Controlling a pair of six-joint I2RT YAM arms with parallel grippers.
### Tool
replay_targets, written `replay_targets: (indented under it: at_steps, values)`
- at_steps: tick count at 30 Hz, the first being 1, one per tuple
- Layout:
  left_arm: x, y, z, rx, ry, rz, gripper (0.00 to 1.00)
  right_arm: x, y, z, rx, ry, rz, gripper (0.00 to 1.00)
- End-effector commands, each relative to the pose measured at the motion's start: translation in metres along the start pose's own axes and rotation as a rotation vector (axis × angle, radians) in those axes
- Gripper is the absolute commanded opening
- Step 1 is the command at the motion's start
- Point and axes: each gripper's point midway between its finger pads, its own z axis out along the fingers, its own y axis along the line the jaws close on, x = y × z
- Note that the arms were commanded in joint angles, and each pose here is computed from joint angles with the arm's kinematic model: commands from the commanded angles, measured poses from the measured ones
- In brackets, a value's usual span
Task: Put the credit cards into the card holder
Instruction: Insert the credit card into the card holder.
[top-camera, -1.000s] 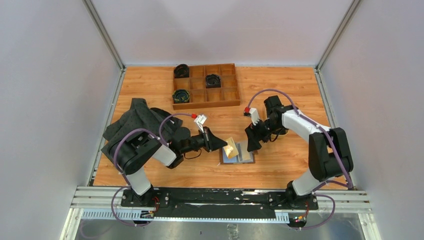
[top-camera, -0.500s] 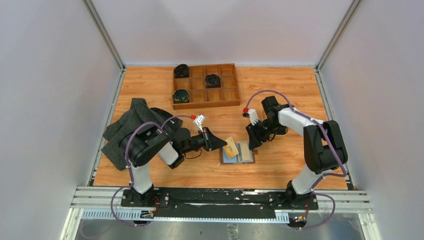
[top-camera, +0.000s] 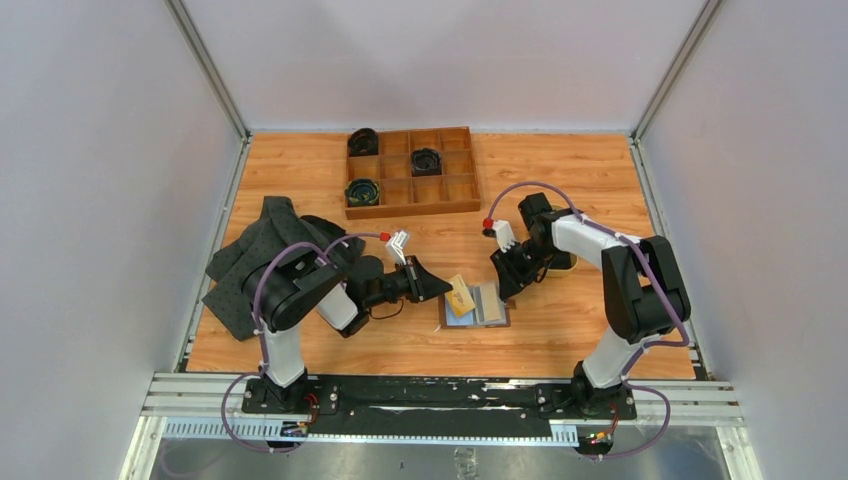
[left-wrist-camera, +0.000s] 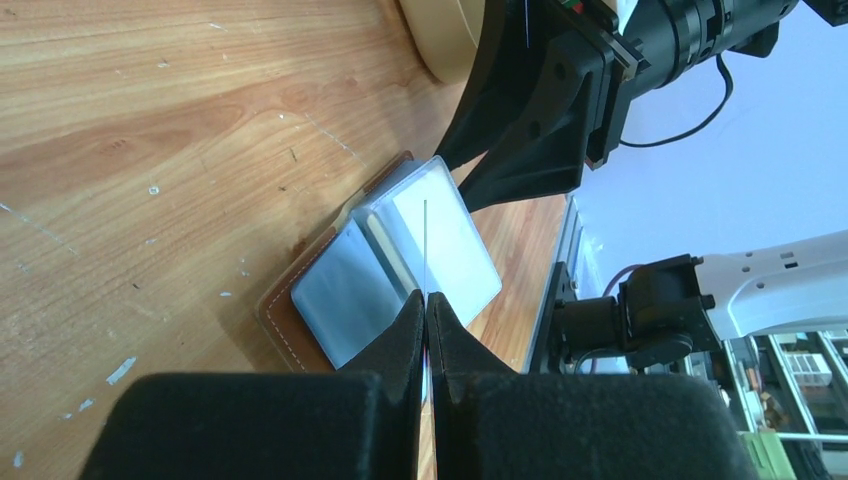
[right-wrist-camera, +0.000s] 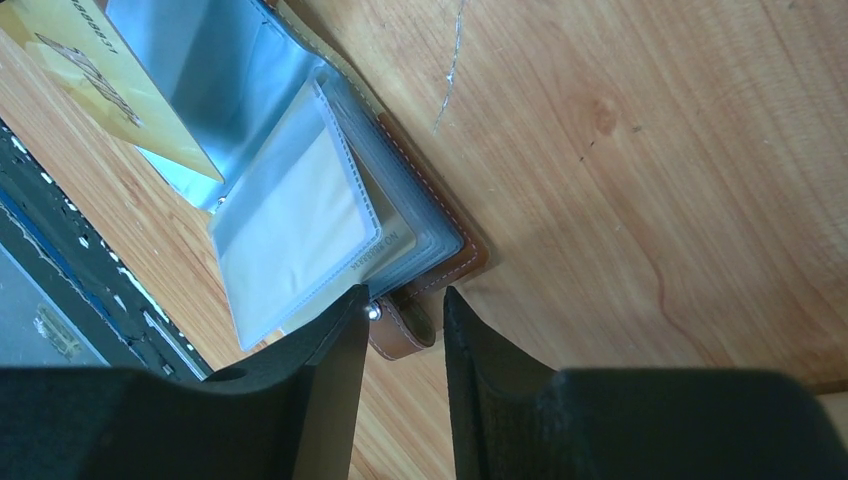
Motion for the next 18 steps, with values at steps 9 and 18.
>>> replay_targets:
  at_steps: [9, 18]
  values:
    - [-0.004, 0.006, 0.003, -0.017, -0.017, -0.012, 0.0, -0.006, 0.0, -0.007, 0.038, 0.019, -0.02, 0.41]
    - [-0.005, 0.001, 0.0, 0.001, -0.02, 0.0, 0.0, -0.024, 0.015, -0.047, 0.087, -0.115, -0.181, 0.66]
